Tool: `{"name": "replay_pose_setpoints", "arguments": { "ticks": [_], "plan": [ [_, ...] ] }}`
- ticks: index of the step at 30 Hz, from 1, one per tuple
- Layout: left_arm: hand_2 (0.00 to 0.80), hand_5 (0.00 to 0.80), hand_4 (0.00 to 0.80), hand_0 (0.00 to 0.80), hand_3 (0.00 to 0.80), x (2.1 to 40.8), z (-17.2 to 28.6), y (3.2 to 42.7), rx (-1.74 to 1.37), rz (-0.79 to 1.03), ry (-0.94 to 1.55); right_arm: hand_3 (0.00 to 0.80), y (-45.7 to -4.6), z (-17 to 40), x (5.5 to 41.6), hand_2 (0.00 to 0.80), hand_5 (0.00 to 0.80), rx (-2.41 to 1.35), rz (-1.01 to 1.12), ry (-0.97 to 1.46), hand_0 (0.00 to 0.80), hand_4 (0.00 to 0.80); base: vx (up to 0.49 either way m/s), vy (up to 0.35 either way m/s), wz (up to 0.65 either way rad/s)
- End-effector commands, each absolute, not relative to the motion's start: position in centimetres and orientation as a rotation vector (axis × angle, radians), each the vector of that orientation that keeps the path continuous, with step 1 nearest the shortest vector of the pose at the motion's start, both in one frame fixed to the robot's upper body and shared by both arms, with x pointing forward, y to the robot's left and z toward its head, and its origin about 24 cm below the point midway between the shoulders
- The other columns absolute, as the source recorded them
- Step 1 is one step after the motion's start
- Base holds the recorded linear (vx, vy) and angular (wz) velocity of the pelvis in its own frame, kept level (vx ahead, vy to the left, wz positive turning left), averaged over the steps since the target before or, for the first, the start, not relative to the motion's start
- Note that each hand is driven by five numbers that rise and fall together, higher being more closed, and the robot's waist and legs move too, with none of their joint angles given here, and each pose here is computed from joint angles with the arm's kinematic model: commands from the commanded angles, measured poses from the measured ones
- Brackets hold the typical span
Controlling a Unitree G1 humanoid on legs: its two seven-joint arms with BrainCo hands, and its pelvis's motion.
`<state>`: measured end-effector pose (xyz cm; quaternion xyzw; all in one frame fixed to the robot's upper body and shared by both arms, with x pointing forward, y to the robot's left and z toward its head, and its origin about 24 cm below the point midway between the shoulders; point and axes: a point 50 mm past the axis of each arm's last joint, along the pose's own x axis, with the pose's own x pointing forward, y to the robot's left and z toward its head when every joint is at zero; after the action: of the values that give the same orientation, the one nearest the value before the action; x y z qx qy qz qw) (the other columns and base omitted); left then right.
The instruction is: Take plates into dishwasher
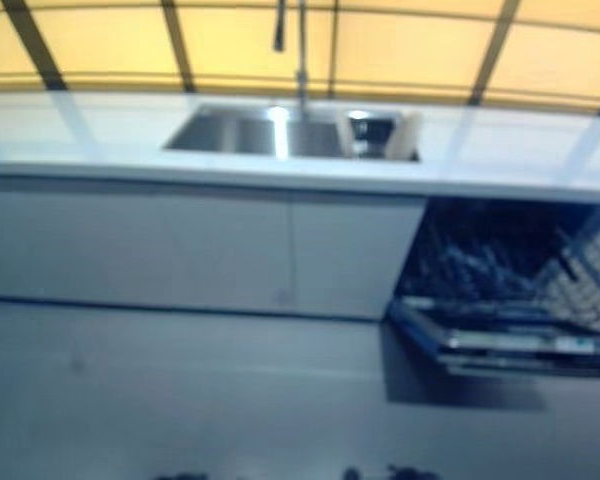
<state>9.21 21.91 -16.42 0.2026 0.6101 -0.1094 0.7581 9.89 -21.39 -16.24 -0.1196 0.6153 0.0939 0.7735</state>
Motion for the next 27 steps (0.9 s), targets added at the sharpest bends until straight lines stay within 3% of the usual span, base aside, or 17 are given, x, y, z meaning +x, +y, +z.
{"name": "replay_pose_setpoints", "arguments": {
  "ticks": [1,27],
  "plan": [
    [0.000,0.000,0.000,0.000,0.000,12.0,-15.8,21.4,0.437,-0.251,1.257,0.000,-21.4,-16.0,11.3,0.000,0.000,-0.316,0.225,1.324,0.000,0.000,0.013,0.017,0.04],
    [0.000,0.000,0.000,0.000,0.000,10.6,-16.2,22.0,0.489,-0.261,1.331,0.000,-20.9,-16.1,11.2,0.000,0.000,-0.304,0.253,1.302,0.000,0.000,0.000,0.000,0.00]
  ]
}}
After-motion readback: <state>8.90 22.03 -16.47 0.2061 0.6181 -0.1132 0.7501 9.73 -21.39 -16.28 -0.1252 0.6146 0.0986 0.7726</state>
